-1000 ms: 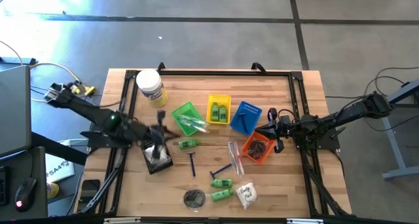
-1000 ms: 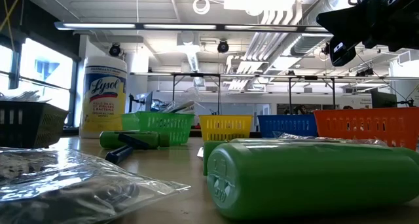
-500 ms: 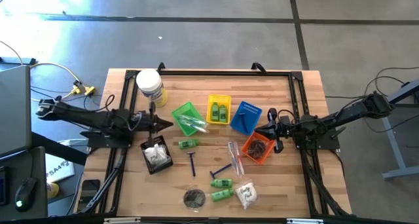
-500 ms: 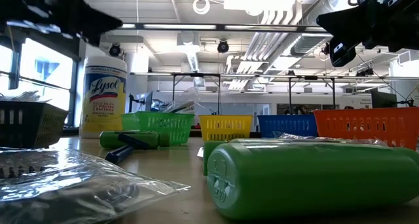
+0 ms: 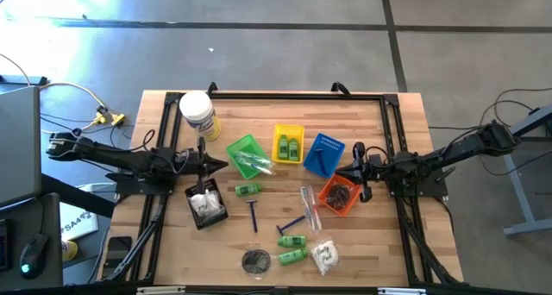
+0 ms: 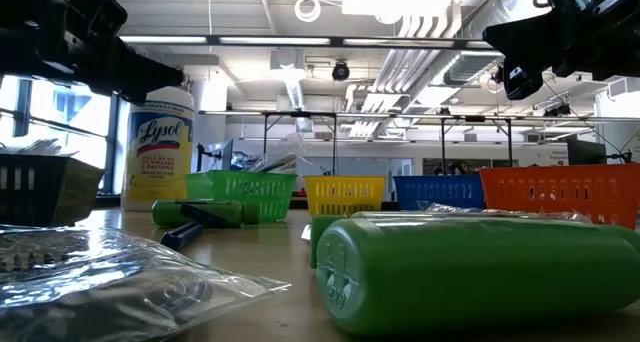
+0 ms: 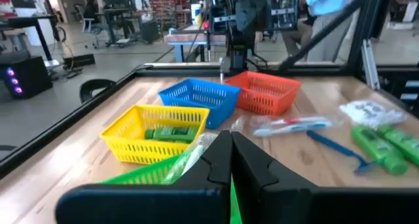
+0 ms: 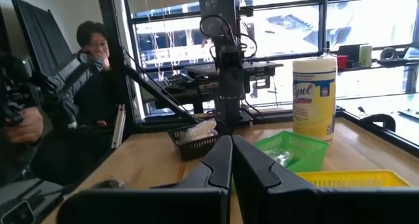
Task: Pick & Place Travel size toiletries
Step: Put the razor into the blue bin
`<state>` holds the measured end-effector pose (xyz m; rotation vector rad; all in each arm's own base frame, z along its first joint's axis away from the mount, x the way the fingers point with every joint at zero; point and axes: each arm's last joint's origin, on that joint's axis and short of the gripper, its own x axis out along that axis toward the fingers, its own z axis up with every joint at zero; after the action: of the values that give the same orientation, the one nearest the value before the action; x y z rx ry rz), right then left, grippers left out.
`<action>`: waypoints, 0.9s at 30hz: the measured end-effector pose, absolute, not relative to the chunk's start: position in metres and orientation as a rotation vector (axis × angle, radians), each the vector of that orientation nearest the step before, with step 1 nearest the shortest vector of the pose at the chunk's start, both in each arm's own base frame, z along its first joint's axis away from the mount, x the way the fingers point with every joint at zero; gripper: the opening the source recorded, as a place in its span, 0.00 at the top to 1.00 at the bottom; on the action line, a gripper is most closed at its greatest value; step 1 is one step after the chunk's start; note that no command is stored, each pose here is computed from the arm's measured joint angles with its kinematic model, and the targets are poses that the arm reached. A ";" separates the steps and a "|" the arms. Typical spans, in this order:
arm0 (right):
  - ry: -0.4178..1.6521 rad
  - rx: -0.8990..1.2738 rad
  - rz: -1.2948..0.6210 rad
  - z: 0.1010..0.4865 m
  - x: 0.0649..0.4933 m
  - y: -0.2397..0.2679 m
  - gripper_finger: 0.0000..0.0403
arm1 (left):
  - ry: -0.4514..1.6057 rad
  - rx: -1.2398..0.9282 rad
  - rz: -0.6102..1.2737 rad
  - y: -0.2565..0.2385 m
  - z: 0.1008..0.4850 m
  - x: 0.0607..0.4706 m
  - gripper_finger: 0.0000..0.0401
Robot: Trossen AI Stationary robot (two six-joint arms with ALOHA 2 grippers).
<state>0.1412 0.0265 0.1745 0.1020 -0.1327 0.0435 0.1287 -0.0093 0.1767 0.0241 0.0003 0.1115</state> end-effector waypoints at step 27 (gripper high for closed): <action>-0.121 0.084 0.046 0.173 0.141 0.027 0.99 | 0.105 0.064 0.143 -0.008 0.164 0.127 1.00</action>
<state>0.1414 0.0267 0.1733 0.0838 -0.1208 0.0463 0.1275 -0.0081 0.1636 0.0640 0.1050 0.1434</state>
